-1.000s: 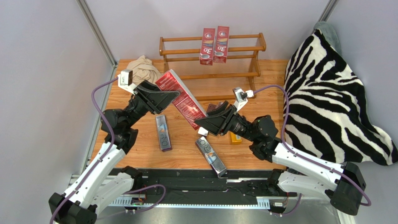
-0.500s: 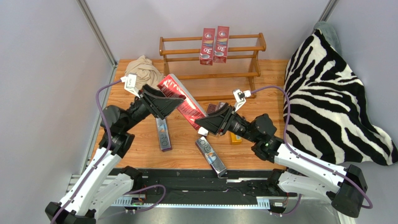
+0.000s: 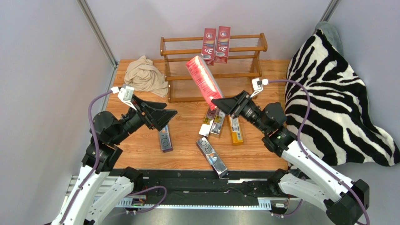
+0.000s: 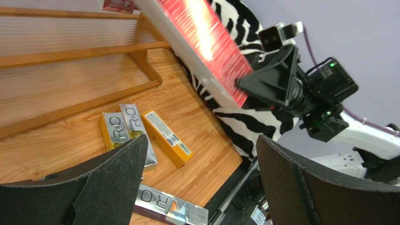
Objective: Place and organize the toothpastes onto the shelf
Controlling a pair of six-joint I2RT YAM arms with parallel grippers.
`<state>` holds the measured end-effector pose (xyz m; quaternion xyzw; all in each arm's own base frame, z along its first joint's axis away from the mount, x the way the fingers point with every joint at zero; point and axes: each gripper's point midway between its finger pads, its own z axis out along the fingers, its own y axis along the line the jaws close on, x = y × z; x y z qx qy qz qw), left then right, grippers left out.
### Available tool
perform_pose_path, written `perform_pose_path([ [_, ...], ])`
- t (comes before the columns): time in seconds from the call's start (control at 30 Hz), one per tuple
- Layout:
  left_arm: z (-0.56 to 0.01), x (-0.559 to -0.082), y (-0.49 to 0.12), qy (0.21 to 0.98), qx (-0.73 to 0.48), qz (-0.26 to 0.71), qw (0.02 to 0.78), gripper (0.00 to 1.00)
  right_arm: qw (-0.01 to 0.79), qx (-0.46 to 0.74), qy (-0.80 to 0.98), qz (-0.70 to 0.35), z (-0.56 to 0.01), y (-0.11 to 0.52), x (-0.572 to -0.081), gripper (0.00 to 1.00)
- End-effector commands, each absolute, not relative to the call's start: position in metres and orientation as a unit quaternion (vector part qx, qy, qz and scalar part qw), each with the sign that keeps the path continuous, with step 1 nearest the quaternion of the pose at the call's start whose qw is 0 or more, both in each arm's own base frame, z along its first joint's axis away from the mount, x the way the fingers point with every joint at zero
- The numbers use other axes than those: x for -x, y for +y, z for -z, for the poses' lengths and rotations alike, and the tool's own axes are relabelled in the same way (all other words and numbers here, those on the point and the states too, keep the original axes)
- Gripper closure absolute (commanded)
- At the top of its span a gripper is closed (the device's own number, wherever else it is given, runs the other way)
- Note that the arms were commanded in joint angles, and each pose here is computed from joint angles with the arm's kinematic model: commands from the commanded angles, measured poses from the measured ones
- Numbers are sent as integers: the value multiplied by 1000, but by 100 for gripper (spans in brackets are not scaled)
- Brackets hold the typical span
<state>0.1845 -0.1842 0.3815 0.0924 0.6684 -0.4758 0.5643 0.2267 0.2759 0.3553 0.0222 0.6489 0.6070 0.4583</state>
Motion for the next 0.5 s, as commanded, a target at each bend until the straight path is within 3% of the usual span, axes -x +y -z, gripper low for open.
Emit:
perform_pose_path([
  [0.0, -354, -192, -181, 698, -85, 447, 553, 6, 515, -30, 592, -619, -428, 246, -241, 96],
  [0.27, -340, -188, -181, 705, -77, 456, 538, 6, 575, -69, 589, -564, -472, 199, -299, 97],
  [0.47, -333, -184, -182, 709, -74, 462, 528, 6, 553, -125, 595, -569, -467, 169, -362, 99],
])
